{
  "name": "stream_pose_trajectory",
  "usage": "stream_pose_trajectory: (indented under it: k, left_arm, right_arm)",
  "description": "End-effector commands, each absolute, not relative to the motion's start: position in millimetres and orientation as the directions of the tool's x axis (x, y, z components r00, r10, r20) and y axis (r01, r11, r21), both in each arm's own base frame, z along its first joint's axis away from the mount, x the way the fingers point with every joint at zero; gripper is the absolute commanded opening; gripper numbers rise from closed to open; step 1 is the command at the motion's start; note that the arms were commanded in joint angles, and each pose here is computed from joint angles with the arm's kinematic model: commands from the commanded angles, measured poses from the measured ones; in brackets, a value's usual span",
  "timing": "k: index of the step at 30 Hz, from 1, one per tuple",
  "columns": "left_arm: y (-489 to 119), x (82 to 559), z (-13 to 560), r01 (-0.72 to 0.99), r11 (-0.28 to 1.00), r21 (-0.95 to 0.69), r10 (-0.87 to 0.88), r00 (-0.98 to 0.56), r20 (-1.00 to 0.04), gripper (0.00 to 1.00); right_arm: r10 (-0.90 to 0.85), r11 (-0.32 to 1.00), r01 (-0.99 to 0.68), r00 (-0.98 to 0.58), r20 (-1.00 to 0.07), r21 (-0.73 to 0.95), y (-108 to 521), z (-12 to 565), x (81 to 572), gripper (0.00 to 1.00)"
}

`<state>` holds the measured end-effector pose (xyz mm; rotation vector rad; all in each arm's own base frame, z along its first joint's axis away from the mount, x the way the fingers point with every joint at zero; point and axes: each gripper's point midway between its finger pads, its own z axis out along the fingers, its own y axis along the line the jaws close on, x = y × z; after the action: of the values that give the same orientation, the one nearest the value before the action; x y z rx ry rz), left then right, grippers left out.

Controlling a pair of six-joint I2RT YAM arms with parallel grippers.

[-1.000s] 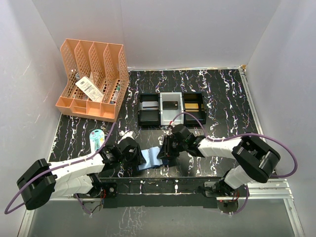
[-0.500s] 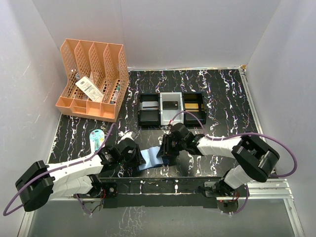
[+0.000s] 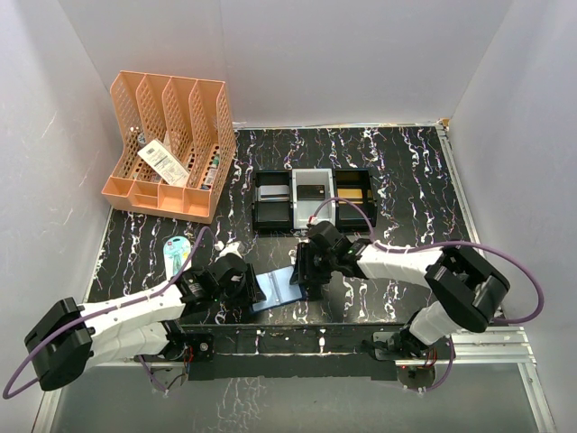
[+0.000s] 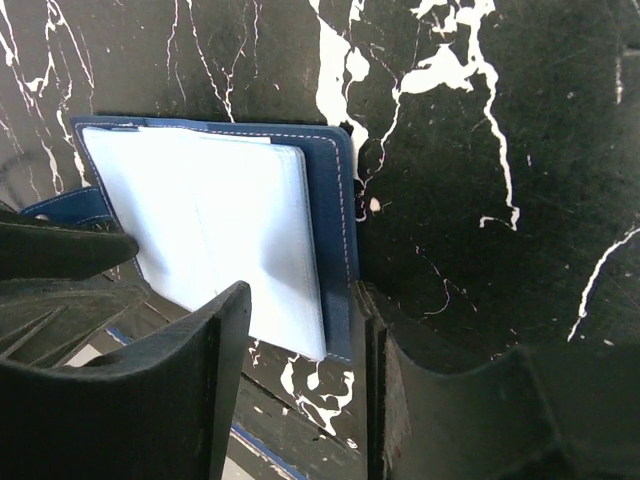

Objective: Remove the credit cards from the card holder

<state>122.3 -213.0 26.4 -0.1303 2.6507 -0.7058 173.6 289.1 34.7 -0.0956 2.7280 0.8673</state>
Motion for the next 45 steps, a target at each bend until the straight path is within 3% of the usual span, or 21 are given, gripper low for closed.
stream_pose_trajectory:
  k: [1, 7, 12, 16, 20, 36, 45]
  left_arm:
    - [-208.8, 121.5, 31.0, 0.027, 0.879, -0.475, -0.168, -0.916, -0.363, 0.41]
    - [-208.3, 116.0, 16.7, 0.017, 0.881, -0.472, -0.161, -0.928, -0.335, 0.39]
    - [-206.1, 114.7, 13.0, 0.014, 0.892, -0.451, -0.150, -0.934, -0.326, 0.36]
    - [-200.3, 115.7, 13.6, 0.007, 0.902, -0.431, -0.155, -0.929, -0.338, 0.36]
    - [-198.2, 115.8, 17.1, 0.005, 0.900, -0.437, -0.163, -0.924, -0.347, 0.36]
    - [-199.0, 113.5, 9.7, 0.003, 0.900, -0.435, -0.157, -0.930, -0.332, 0.35]
    - [-202.8, 113.3, 6.0, 0.004, 0.897, -0.442, -0.155, -0.934, -0.321, 0.34]
  right_arm:
    - [-0.002, 0.799, -0.188, -0.951, -0.311, 0.571, 302.3, 40.5, 182.4, 0.40]
    - [-0.007, 0.775, -0.194, -0.954, -0.298, 0.602, 307.8, 41.8, 178.8, 0.32]
    - [0.002, 0.839, -0.187, -0.938, -0.347, 0.511, 291.3, 47.5, 189.4, 0.43]
    - [0.013, 0.836, -0.208, -0.917, -0.398, 0.508, 291.3, 68.6, 197.6, 0.45]
    - [0.002, 0.769, -0.244, -0.923, -0.384, 0.591, 306.7, 79.0, 189.7, 0.45]
    - [-0.032, 0.782, -0.188, -0.964, -0.263, 0.594, 311.1, 30.9, 172.6, 0.39]
    - [-0.036, 0.652, -0.190, -0.975, -0.220, 0.734, 337.3, 49.8, 159.4, 0.25]
